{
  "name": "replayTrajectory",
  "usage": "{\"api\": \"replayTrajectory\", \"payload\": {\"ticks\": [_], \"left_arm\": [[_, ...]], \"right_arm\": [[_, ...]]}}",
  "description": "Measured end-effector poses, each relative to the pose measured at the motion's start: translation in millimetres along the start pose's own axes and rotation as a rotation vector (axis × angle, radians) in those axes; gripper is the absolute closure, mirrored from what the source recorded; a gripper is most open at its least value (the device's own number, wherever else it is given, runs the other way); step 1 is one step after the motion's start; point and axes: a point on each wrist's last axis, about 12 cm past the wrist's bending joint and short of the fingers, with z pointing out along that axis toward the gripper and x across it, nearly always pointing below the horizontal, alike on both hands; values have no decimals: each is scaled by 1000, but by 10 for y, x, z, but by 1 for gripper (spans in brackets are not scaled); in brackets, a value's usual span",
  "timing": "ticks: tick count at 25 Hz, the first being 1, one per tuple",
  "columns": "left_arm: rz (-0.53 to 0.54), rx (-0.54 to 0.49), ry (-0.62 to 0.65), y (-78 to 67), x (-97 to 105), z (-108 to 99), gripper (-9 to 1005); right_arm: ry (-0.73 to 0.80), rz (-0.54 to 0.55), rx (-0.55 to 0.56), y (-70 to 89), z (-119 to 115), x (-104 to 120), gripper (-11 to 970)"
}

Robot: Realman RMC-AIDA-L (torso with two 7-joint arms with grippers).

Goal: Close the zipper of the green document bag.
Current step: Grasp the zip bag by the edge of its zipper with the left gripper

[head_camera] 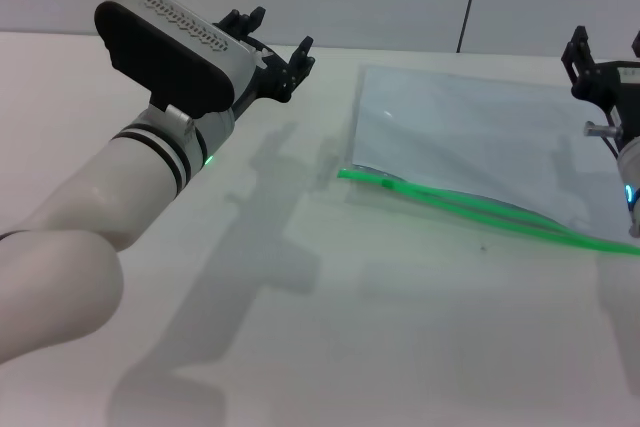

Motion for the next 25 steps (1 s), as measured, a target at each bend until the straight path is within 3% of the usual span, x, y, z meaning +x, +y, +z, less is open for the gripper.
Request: {"api": "replayTrajectory", "payload": {"ticks": [25], "left_arm": [[-13, 0, 7, 7, 9, -10, 346]], "right_arm": [[4, -6, 21, -59, 15, 11, 224]]}}
